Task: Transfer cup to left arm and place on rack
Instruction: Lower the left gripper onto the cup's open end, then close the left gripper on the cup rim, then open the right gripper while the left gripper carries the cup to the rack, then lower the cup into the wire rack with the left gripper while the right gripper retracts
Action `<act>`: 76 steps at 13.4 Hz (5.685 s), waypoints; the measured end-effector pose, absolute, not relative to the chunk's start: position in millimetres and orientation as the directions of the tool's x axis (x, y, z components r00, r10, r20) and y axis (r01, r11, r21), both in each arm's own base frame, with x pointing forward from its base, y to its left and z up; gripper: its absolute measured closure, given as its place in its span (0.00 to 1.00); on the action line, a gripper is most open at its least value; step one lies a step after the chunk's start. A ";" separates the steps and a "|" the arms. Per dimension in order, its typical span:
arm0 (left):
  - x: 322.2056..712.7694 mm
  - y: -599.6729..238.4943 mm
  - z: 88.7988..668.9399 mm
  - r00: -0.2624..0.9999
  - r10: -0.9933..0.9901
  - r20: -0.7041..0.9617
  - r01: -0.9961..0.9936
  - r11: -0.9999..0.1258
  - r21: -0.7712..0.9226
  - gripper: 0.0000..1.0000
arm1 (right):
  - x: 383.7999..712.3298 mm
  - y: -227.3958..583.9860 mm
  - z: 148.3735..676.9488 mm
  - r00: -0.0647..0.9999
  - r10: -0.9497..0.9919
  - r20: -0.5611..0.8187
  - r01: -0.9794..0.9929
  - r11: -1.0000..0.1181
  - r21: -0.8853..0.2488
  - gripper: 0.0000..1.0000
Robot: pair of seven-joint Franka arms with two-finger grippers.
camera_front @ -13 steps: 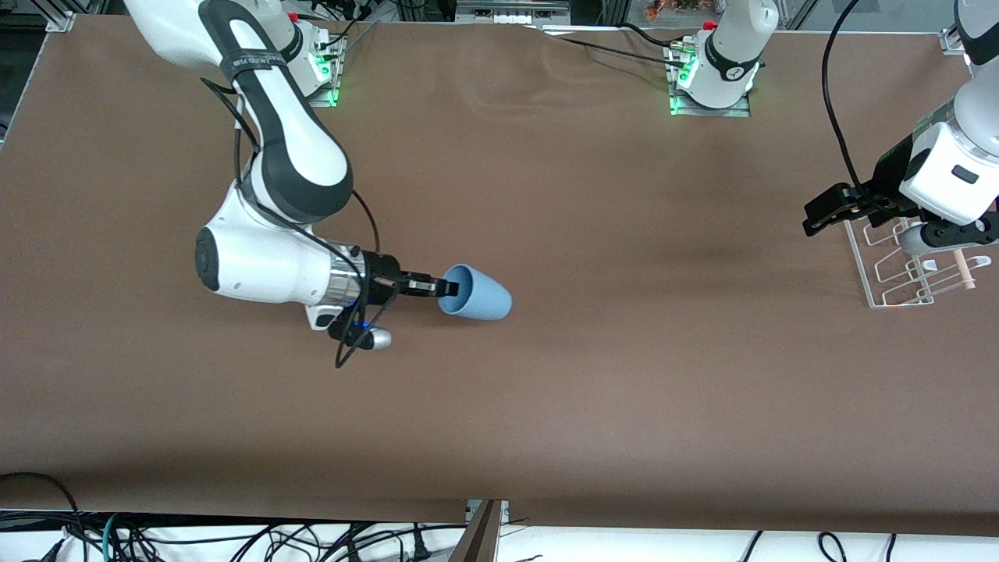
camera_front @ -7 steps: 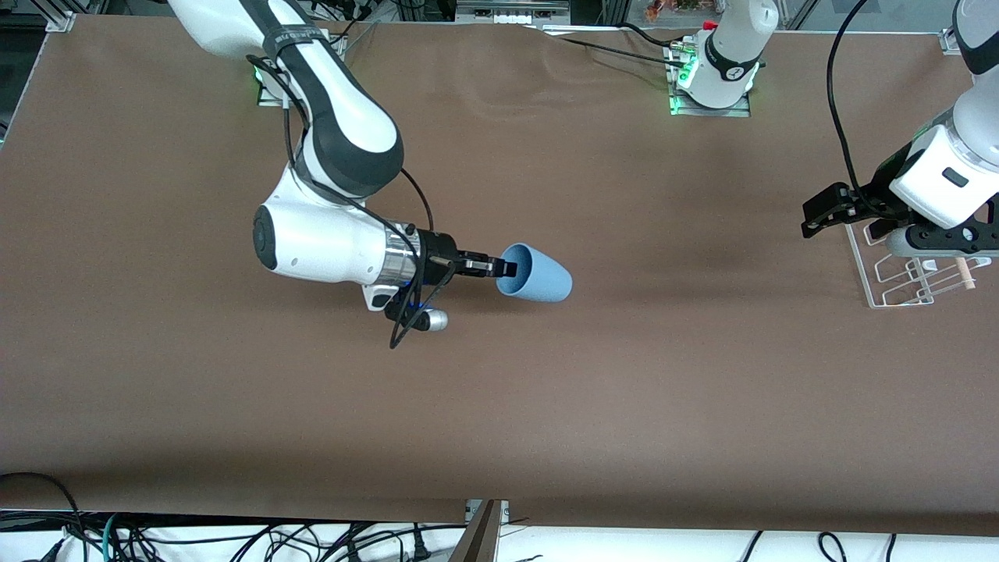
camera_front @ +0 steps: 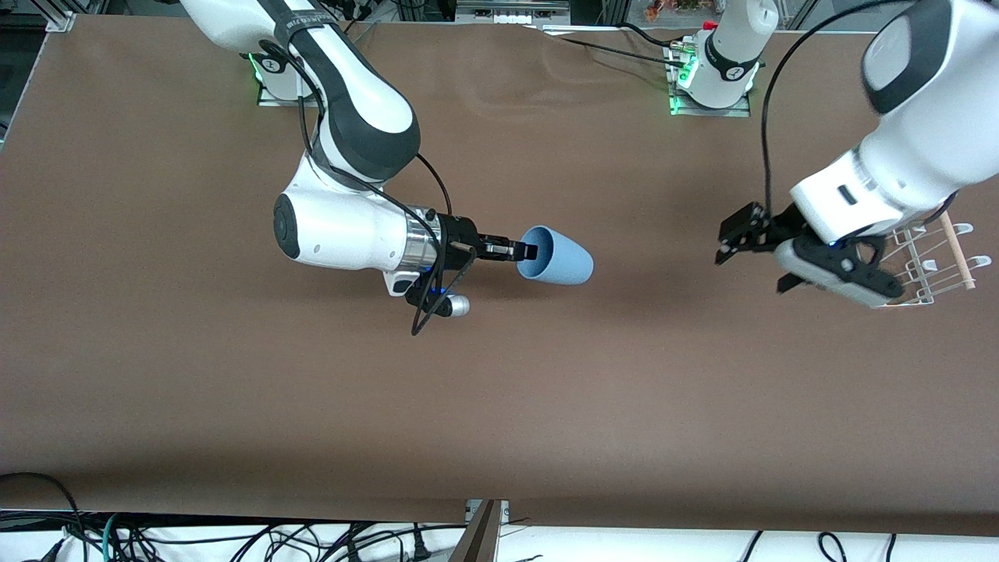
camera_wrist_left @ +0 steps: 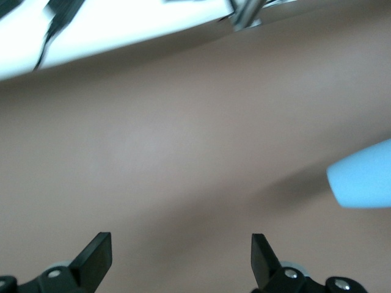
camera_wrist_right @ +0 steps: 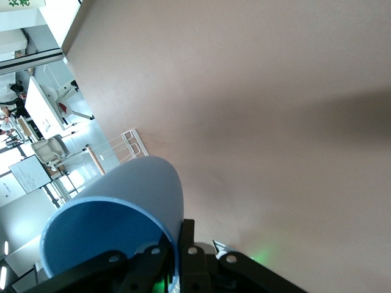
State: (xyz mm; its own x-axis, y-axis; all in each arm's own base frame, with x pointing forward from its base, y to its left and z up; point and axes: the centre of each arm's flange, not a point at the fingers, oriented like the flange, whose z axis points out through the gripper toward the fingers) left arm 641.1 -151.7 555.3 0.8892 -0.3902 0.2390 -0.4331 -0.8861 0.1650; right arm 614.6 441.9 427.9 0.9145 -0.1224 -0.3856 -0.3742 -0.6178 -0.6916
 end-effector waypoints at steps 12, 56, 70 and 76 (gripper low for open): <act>636.5 -240.6 484.8 0.454 -0.814 0.363 -0.842 -0.525 -0.125 0.00 | 613.4 446.6 435.9 0.891 -0.126 -0.437 -0.426 -0.567 -0.705 0.95; 606.7 -176.1 492.4 0.420 -0.869 0.260 -0.888 -0.453 -0.080 0.28 | 673.2 314.8 473.4 0.860 -0.119 -0.497 -0.477 -0.536 -0.696 0.00; 546.3 120.5 460.8 0.479 -0.518 -0.709 -0.640 -0.759 0.122 0.28 | 678.8 152.7 443.1 0.926 -0.240 -0.292 -0.279 -0.955 -0.100 0.00; 530.5 152.6 358.9 0.202 -0.233 -0.951 -0.506 -0.857 0.102 0.28 | 662.6 60.3 499.6 0.976 -0.114 -0.184 -0.118 -0.993 -0.011 0.00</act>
